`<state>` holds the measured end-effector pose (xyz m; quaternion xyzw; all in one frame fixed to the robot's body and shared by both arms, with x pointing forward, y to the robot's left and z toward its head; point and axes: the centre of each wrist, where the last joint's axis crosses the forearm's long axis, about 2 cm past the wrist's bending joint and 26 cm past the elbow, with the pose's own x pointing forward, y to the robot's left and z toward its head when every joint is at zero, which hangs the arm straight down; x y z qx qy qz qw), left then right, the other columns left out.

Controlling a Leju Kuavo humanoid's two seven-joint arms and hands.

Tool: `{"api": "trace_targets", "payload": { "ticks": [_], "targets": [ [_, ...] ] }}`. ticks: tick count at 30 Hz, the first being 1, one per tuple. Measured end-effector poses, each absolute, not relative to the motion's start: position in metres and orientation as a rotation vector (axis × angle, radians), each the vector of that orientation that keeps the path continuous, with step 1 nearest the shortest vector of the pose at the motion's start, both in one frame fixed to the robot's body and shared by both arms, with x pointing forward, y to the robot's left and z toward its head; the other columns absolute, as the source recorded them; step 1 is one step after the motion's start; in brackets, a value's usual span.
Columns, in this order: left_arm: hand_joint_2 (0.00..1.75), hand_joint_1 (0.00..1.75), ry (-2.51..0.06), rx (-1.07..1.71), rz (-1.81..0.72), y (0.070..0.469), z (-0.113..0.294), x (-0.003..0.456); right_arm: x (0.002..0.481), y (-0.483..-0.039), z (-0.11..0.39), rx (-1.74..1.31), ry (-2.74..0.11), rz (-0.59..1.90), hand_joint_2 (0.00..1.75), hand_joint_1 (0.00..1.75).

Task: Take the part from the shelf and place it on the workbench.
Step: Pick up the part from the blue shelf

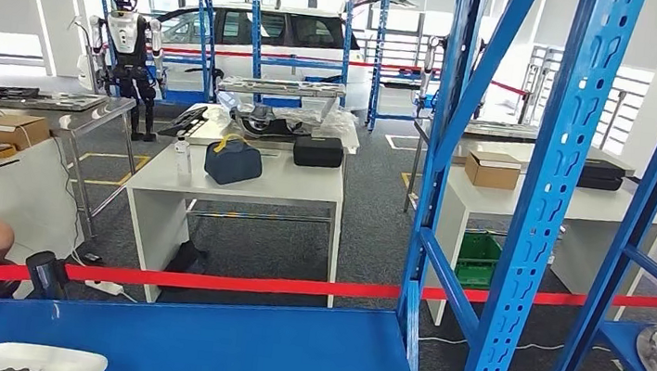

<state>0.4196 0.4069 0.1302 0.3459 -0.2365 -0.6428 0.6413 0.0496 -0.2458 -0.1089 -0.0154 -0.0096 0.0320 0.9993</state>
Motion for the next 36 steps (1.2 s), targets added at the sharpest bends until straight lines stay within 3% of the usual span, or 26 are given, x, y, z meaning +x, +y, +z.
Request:
{"api": "trace_targets", "payload": {
  "ticks": [5, 10, 16, 17, 20, 21, 24, 36],
  "targets": [
    [1.75, 1.58, -0.532, 0.784, -1.467, 0.406, 0.121, 0.414, 0.05, -0.246, -0.109, -0.031, -0.02, 0.065, 1.75, 0.0],
    [1.75, 1.73, -0.541, 0.805, -1.46, 0.406, 0.12, 0.413, 0.05, -0.246, -0.109, -0.031, -0.021, 0.067, 1.75, 0.0],
    [1.75, 1.75, -0.596, 0.858, -1.427, 0.406, 0.119, 0.412, 0.05, -0.246, -0.109, -0.032, -0.025, 0.074, 1.75, 0.0],
    [1.75, 1.43, -0.615, 0.859, -1.427, 0.406, 0.119, 0.412, 0.05, -0.246, -0.109, -0.032, -0.025, 0.074, 1.75, 0.0],
    [1.75, 0.12, -0.668, 0.865, -1.433, 0.406, 0.118, 0.412, 0.05, -0.246, -0.109, -0.032, -0.026, 0.072, 1.75, 0.0],
    [1.31, 0.0, -0.681, 0.872, -1.434, 0.406, 0.118, 0.411, 0.05, -0.246, -0.109, -0.032, -0.025, 0.071, 1.75, 0.0],
    [0.0, 0.0, -0.718, 0.905, -1.414, 0.405, 0.118, 0.412, 0.05, -0.246, -0.109, -0.033, -0.025, 0.068, 1.75, 0.0],
    [0.0, 0.0, -0.93, 1.115, -1.151, 0.406, 0.126, 0.415, 0.049, -0.247, -0.109, -0.036, -0.024, 0.049, 1.75, 0.0]
  ]
}}
